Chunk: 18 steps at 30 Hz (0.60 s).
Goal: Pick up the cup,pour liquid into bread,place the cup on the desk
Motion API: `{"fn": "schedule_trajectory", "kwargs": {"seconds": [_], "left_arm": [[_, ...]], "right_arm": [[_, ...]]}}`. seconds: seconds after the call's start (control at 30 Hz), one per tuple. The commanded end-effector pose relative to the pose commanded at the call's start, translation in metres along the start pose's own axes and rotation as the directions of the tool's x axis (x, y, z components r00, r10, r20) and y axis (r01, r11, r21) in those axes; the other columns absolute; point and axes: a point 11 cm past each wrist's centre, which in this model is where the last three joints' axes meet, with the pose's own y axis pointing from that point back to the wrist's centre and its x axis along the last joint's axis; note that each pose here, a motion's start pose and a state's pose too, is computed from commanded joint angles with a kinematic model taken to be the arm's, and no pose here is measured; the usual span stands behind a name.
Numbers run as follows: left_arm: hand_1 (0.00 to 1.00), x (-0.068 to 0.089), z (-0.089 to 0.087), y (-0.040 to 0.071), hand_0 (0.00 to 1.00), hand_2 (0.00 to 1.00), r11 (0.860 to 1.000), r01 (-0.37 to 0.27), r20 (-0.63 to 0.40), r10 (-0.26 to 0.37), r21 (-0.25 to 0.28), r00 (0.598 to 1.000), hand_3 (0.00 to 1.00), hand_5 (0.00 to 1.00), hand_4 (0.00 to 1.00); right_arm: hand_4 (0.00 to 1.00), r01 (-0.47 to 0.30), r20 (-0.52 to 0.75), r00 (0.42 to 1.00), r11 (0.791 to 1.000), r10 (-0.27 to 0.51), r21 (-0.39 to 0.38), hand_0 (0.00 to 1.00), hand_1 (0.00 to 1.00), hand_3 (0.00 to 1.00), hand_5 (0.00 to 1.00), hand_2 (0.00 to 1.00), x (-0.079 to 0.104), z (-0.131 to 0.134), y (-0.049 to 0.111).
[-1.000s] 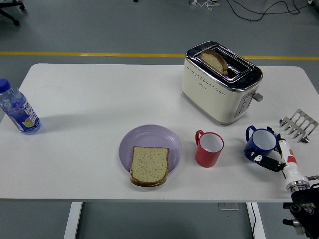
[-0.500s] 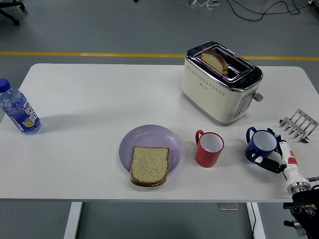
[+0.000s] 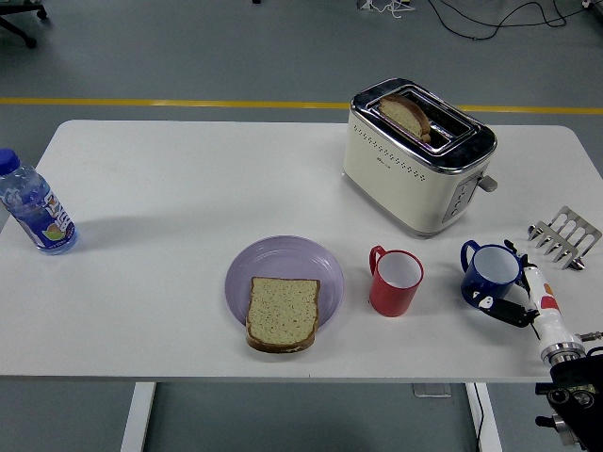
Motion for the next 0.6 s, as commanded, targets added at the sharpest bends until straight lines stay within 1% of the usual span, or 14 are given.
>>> {"fn": "schedule_trajectory", "kwargs": {"seconds": [0.17, 0.2, 0.4, 0.57, 0.6], "left_arm": [[0.74, 0.0, 0.0, 0.0, 0.674, 0.747, 1.0, 0.001, 0.0, -0.001, 0.001, 1.0, 0.642, 0.998, 0.404], [0.739, 0.0, 0.0, 0.0, 0.675, 0.747, 1.0, 0.001, 0.0, -0.001, 0.001, 1.0, 0.642, 0.998, 0.404], [0.739, -0.001, -0.001, 0.0, 0.673, 0.746, 1.0, 0.001, 0.003, -0.001, 0.004, 1.0, 0.641, 0.998, 0.404], [0.739, -0.001, -0.002, 0.0, 0.673, 0.746, 1.0, 0.0, 0.004, 0.0, 0.005, 1.0, 0.641, 0.998, 0.404], [0.739, -0.001, -0.002, 0.0, 0.673, 0.747, 1.0, 0.0, 0.005, 0.0, 0.005, 1.0, 0.641, 0.998, 0.404]], "right_arm": [[0.948, -0.001, 0.003, 1.0, 1.0, 0.001, -0.004, 0.843, 0.769, 0.998, 0.002, 0.943, 0.001, 0.001, 0.0], [0.985, 0.0, 0.004, 1.0, 1.0, 0.0, -0.005, 0.865, 0.793, 0.998, 0.022, 0.962, 0.001, 0.001, 0.0], [0.988, -0.01, 0.011, 1.0, 1.0, 0.01, -0.004, 0.869, 0.803, 0.998, 0.02, 0.965, 0.003, 0.001, 0.001], [0.988, -0.018, 0.018, 1.0, 1.0, 0.018, 0.018, 0.869, 0.803, 0.998, 0.02, 0.965, 0.006, -0.005, 0.004], [0.966, -0.019, 0.02, 1.0, 0.999, 0.019, 0.028, 0.877, 0.818, 0.998, 0.002, 0.975, 0.007, -0.008, 0.004]]}}
